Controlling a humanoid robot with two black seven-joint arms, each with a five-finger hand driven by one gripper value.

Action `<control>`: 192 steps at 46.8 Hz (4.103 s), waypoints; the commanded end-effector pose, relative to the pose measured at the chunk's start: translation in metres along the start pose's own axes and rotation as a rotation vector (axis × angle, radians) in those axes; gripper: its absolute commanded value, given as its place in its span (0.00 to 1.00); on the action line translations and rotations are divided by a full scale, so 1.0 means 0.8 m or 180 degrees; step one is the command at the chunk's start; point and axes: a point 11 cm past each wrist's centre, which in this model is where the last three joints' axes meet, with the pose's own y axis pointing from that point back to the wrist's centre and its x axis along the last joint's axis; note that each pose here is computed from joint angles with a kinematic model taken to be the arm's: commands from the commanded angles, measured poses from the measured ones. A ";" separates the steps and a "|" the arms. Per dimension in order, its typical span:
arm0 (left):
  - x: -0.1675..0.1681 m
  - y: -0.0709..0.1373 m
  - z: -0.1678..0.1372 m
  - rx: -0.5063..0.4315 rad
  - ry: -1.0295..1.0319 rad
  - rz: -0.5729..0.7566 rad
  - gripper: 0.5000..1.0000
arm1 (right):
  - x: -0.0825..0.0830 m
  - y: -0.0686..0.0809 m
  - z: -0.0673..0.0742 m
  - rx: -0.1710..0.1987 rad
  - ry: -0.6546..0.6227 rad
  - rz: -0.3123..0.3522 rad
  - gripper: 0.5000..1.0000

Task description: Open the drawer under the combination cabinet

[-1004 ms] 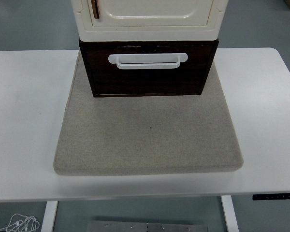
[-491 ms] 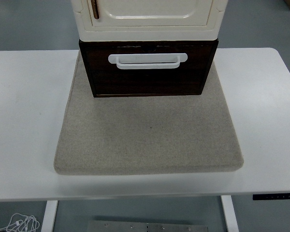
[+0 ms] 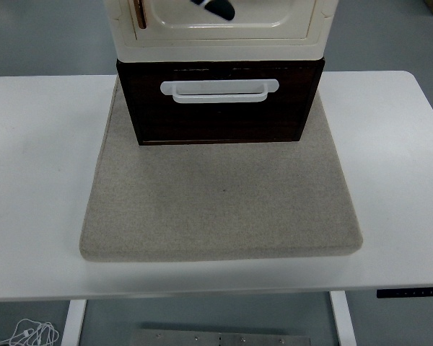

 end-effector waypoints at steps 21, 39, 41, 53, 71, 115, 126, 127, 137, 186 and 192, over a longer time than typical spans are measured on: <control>-0.049 -0.009 -0.098 0.1249 -0.0141 -0.0316 1.00 | 0.000 0.000 0.000 0.0000 0.0000 0.0002 0.85; -0.053 -0.024 -0.130 0.1524 -0.0049 -0.0194 1.00 | 0.000 0.000 0.000 0.0000 0.0000 -0.0003 0.86; -0.054 -0.028 -0.135 0.1543 -0.0024 -0.0194 1.00 | 0.000 0.000 0.000 0.0000 0.0000 0.0002 0.86; -0.045 -0.043 -0.143 0.1576 0.0014 -0.0126 1.00 | 0.000 0.000 0.000 0.0000 0.0000 0.0002 0.86; -0.054 -0.061 -0.160 0.1624 0.0084 -0.0201 1.00 | 0.000 0.000 0.000 0.0000 0.0000 -0.0003 0.86; -0.062 -0.085 -0.171 0.1654 0.0082 -0.0235 1.00 | 0.000 0.000 0.000 0.0000 0.0000 -0.0003 0.86; -0.059 -0.085 -0.173 0.1670 0.0076 -0.0213 1.00 | 0.000 0.000 0.000 0.0000 0.0000 -0.0003 0.86; -0.060 -0.085 -0.174 0.1676 0.0084 -0.0218 1.00 | 0.000 0.000 0.000 0.0000 0.0000 -0.0003 0.85; -0.069 -0.095 -0.172 0.1658 0.0065 -0.0294 1.00 | 0.000 0.000 0.000 0.0000 0.0000 0.0002 0.85; -0.072 -0.080 -0.161 0.1599 0.0000 -0.0714 1.00 | 0.000 0.000 0.000 0.0000 0.0000 -0.0003 0.86; -0.071 -0.076 -0.162 0.1601 0.0001 -0.0744 1.00 | 0.000 0.000 0.000 0.0000 0.0000 -0.0003 0.85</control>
